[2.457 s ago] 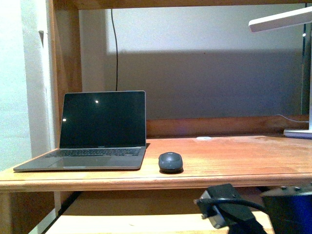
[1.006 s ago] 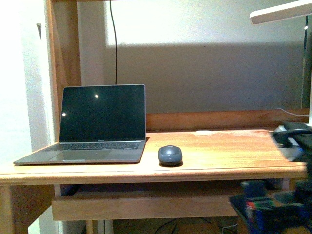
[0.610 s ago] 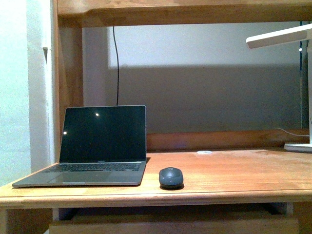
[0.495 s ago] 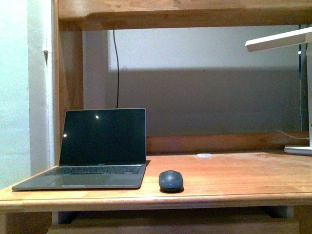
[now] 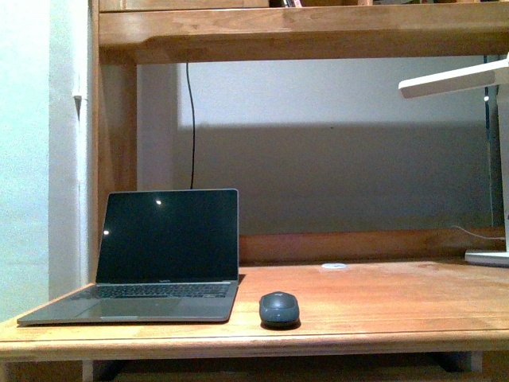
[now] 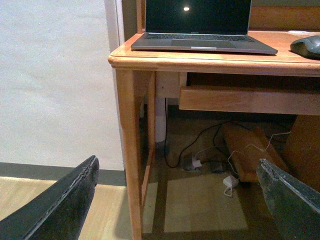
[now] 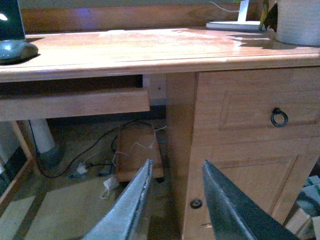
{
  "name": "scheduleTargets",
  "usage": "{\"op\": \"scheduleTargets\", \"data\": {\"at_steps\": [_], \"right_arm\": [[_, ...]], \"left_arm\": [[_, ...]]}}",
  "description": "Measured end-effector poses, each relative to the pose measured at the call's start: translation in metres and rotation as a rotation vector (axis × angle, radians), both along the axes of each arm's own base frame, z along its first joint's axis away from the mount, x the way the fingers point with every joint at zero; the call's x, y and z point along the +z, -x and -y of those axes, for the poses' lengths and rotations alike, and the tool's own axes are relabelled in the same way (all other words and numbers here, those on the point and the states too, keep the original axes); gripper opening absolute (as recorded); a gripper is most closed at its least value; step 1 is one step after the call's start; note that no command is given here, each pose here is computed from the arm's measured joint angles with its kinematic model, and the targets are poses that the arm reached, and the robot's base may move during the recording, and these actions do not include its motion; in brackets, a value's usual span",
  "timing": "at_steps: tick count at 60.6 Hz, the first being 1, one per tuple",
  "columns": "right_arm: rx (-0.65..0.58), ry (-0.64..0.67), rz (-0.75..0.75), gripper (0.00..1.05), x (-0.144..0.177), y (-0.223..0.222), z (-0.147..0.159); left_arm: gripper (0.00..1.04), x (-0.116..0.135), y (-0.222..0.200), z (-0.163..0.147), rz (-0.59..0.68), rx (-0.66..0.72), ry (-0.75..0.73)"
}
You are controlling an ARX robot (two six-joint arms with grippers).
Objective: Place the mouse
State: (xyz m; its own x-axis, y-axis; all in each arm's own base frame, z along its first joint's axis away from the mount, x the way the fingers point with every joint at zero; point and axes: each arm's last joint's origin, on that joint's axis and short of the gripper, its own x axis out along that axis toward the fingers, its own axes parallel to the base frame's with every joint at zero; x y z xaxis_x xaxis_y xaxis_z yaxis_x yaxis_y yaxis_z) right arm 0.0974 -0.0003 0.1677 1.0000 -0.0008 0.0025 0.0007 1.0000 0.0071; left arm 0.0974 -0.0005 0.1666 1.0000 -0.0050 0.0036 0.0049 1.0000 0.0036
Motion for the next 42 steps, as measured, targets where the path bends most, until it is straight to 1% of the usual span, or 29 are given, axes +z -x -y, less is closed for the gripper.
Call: {"op": "scheduleTargets", "data": {"at_steps": [1, 3, 15, 21, 24, 25, 29, 33, 42], "right_arm": [[0.000, 0.001, 0.002, 0.07, 0.0003, 0.0001, 0.0000], [0.001, 0.001, 0.004, 0.03, 0.0004, 0.0002, 0.0000], [0.001, 0.004, 0.004, 0.03, 0.0003, 0.0002, 0.0000], [0.001, 0.005, 0.005, 0.20, 0.0005, 0.0002, 0.0000], [0.001, 0.005, 0.005, 0.30, 0.0005, 0.0002, 0.0000], [0.000, 0.005, 0.004, 0.32, 0.0003, 0.0002, 0.0000], [0.000, 0.005, 0.004, 0.46, 0.0003, 0.0002, 0.0000], [0.001, 0.005, 0.005, 0.56, 0.0005, 0.0002, 0.0000], [0.001, 0.005, 0.005, 0.85, 0.0004, 0.0002, 0.0000]], "left_arm": [[0.97, 0.0000, 0.0000, 0.0000, 0.000, 0.000, 0.000], [0.97, 0.0000, 0.0000, 0.0000, 0.000, 0.000, 0.000], [0.97, 0.0000, 0.0000, 0.0000, 0.000, 0.000, 0.000], [0.97, 0.0000, 0.0000, 0.0000, 0.000, 0.000, 0.000], [0.97, 0.0000, 0.0000, 0.0000, 0.000, 0.000, 0.000], [0.97, 0.0000, 0.0000, 0.0000, 0.000, 0.000, 0.000], [0.97, 0.0000, 0.0000, 0.0000, 0.000, 0.000, 0.000], [0.97, 0.0000, 0.0000, 0.0000, 0.000, 0.000, 0.000], [0.97, 0.0000, 0.0000, 0.0000, 0.000, 0.000, 0.000]]}}
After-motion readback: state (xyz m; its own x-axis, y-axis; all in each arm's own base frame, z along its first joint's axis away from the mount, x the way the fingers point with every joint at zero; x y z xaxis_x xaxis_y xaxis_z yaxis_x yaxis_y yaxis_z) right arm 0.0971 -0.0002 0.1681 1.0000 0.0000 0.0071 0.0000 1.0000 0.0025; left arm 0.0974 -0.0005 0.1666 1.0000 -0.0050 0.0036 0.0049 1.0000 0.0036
